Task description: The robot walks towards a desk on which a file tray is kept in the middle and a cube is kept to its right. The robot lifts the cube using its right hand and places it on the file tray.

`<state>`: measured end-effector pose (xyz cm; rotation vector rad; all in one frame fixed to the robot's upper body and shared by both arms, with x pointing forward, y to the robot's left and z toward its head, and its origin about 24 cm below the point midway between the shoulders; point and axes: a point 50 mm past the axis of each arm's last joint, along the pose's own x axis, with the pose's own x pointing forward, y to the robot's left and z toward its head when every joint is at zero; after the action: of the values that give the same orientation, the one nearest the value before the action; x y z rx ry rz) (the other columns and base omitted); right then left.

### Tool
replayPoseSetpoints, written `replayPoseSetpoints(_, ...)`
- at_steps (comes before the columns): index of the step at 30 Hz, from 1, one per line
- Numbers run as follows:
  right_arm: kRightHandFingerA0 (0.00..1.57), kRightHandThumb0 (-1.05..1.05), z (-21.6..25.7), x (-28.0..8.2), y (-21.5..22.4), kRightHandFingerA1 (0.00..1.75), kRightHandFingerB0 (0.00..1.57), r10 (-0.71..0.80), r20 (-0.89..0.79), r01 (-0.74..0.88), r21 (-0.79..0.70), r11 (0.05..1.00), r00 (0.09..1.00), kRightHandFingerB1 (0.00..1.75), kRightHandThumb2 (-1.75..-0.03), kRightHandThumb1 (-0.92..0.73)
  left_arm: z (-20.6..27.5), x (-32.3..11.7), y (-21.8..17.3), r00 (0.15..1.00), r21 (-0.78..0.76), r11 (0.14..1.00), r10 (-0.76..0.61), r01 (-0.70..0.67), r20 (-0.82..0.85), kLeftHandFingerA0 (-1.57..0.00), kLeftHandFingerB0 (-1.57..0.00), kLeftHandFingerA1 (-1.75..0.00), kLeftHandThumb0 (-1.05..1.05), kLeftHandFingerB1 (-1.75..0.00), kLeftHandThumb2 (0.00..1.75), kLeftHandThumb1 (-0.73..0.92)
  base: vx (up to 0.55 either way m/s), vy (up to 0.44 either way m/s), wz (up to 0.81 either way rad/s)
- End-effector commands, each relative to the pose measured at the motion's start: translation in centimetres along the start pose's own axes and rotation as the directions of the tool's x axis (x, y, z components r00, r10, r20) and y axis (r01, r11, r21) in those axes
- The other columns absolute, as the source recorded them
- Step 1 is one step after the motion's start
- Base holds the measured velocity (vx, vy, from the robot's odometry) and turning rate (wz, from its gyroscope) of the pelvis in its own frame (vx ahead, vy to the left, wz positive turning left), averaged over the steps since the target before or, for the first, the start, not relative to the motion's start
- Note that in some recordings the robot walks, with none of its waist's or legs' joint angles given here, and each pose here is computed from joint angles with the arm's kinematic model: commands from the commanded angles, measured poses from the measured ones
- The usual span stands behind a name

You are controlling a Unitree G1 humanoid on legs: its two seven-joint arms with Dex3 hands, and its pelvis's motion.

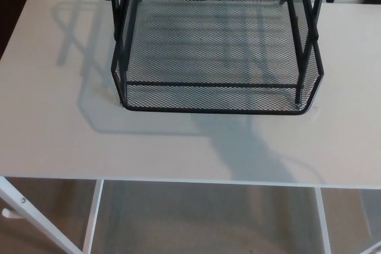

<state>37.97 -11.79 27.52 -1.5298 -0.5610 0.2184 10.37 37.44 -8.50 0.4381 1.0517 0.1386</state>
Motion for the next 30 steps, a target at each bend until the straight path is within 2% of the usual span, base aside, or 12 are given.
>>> replayPoseSetpoints(1,0.88,-0.35,0.8,-0.4,5.2,1.50,0.90,0.301,0.021,-0.298,-0.094,0.950,0.953,0.61,-0.58,-0.60,-0.3,-0.1,0.1,1.000,0.012,1.000,0.020,-0.020,-0.015,-0.37,-0.11,-0.71,-0.83,-0.55,0.73,0.92,0.00,0.000,0.00)
replayPoseSetpoints(3,0.94,-0.37,1.0,-0.9,6.8,1.37,0.96,0.358,0.023,-0.353,-0.111,0.929,0.933,0.55,-0.60,-0.58,-0.1,0.0,0.1,1.000,0.010,1.000,0.023,-0.023,-0.016,-0.42,-0.12,-0.74,-0.81,-0.56,0.73,0.92,0.00,0.000,0.00)
replayPoseSetpoints(7,0.87,-0.38,1.9,-1.4,8.6,1.62,0.91,0.432,0.044,-0.425,-0.109,0.898,0.901,0.64,-0.62,-0.57,-0.3,0.1,0.0,0.999,0.003,1.000,0.015,-0.015,-0.031,-0.36,-0.11,-0.68,-0.82,-0.53,0.71,0.92,0.00,0.000,0.00)
replayPoseSetpoints(11,0.89,-0.34,2.3,-1.5,9.3,1.45,0.91,0.471,0.058,-0.467,-0.076,0.881,0.880,0.70,-0.61,-0.61,-0.2,0.1,-0.1,0.999,0.024,0.999,0.022,-0.021,-0.036,-0.37,-0.13,-0.70,-0.83,-0.54,0.71,0.92,0.00,0.000,0.00)
replayPoseSetpoints(15,0.84,-0.31,2.4,-1.8,9.4,1.56,0.83,0.439,0.064,-0.438,-0.036,0.898,0.896,0.56,-0.62,-0.65,-0.1,0.1,0.0,0.999,0.018,1.000,0.016,-0.015,-0.033,-0.35,-0.10,-0.71,-0.84,-0.54,0.73,0.92,0.00,0.000,0.00)
replayPoseSetpoints(16,0.81,-0.32,2.3,-1.8,9.5,1.50,0.68,0.440,0.047,-0.439,-0.033,0.898,0.897,0.47,-0.59,-0.66,-0.1,0.1,0.0,0.999,0.020,1.000,0.014,-0.014,-0.031,-0.37,-0.10,-0.72,-0.84,-0.54,0.74,0.91,0.00,0.000,0.00)
replayPoseSetpoints(17,0.59,-0.36,2.2,-1.8,9.5,1.11,0.51,0.444,0.038,-0.443,-0.039,0.896,0.895,0.38,-0.60,-0.65,-0.1,0.1,0.0,0.999,0.015,1.000,0.015,-0.015,-0.030,-0.39,-0.13,-0.71,-0.82,-0.57,1.10,0.73,0.00,0.000,0.00)
replayPoseSetpoints(18,0.03,-0.58,2.1,-1.8,9.3,0.36,0.08,0.459,0.019,-0.457,-0.067,0.887,0.888,0.35,-0.75,-0.57,-0.1,0.2,-0.1,0.999,0.009,1.000,0.015,-0.015,-0.031,-0.35,-0.11,-0.71,-0.83,-0.54,0.72,0.92,0.00,0.000,0.00)
replayPoseSetpoints(19,0.00,-0.66,1.8,-1.5,8.5,0.19,0.00,0.490,-0.029,-0.491,-0.078,0.868,0.871,0.21,-0.76,-0.37,-0.2,0.1,0.0,0.999,0.009,1.000,0.007,-0.007,-0.032,-0.35,-0.09,-0.71,-0.82,-0.53,0.72,0.92,0.00,0.000,0.00)
replayPoseSetpoints(21,0.00,-0.66,1.9,-1.4,8.4,0.19,0.00,0.499,-0.038,-0.501,-0.070,0.863,0.866,0.21,-0.76,-0.37,-0.3,0.1,0.0,0.999,0.005,1.000,0.007,-0.007,-0.034,-0.35,-0.09,-0.71,-0.82,-0.53,0.72,0.92,0.00,0.000,0.00)
replayPoseSetpoints(22,0.00,-0.86,1.9,-1.1,7.7,0.08,0.02,0.482,-0.055,-0.485,-0.109,0.867,0.874,0.00,-0.72,-0.44,-0.4,0.0,0.1,0.999,0.015,1.000,0.006,-0.006,-0.032,-0.36,-0.14,-0.71,-0.82,-0.54,0.69,0.92,0.00,0.000,0.00)
replayPoseSetpoints(30,0.00,-0.88,0.7,0.0,2.1,0.28,0.00,0.284,-0.077,-0.293,-0.155,0.943,0.956,0.00,-0.83,-0.50,-0.4,-0.1,0.0,1.000,0.020,1.000,0.001,-0.001,-0.025,-0.43,-0.14,-0.72,-0.82,-0.55,0.74,0.92,0.00,0.000,0.00)
